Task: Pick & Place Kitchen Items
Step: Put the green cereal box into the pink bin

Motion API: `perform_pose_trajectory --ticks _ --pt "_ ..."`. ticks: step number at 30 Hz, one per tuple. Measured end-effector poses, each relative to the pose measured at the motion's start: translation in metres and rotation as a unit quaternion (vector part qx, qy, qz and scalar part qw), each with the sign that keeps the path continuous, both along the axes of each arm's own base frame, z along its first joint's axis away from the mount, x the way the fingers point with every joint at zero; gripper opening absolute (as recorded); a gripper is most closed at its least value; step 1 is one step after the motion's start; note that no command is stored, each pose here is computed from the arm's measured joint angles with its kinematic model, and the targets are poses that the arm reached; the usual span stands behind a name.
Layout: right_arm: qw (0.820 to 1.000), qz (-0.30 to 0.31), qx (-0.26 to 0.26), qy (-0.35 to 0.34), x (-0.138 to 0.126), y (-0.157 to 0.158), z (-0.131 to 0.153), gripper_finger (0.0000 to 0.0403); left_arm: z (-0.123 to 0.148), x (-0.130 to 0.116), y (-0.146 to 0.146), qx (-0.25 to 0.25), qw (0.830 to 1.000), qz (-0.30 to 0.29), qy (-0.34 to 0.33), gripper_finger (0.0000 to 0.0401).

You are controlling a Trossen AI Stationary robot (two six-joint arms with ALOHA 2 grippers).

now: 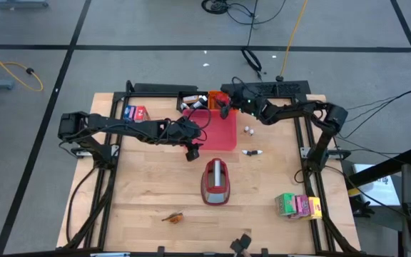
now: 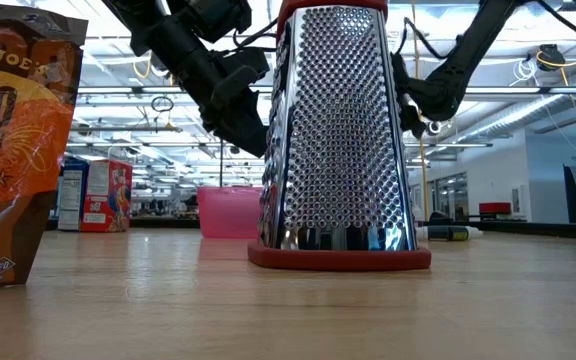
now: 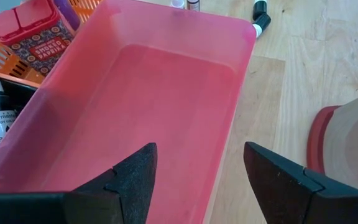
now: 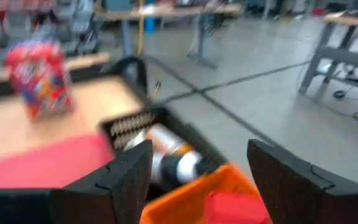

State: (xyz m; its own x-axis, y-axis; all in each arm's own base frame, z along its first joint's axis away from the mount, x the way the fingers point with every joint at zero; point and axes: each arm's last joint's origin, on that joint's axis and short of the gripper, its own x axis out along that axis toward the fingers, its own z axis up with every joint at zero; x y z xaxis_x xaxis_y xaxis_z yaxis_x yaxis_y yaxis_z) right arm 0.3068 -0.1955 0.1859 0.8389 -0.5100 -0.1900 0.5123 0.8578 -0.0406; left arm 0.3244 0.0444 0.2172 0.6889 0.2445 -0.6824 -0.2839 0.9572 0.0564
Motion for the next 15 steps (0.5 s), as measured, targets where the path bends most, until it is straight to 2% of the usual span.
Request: perform_pose_trajectory --ticks 3,8,15 --pt "1.000 0.005 -0.004 0.031 0.000 0.015 0.005 0.0253 0.000 0.000 0.000 0.003 1.000 -0.003 0.001 0.0244" --pt "0.994 -0.034 -0.026 0.097 -0.008 0.044 0.015 0.0253 0.000 0.000 0.000 0.004 1.000 -0.003 0.003 0.0244" --pt "0.993 -0.002 0.013 0.116 -0.039 0.092 0.027 0.0253 0.000 0.000 0.000 0.005 1.000 0.000 0.004 0.0244"
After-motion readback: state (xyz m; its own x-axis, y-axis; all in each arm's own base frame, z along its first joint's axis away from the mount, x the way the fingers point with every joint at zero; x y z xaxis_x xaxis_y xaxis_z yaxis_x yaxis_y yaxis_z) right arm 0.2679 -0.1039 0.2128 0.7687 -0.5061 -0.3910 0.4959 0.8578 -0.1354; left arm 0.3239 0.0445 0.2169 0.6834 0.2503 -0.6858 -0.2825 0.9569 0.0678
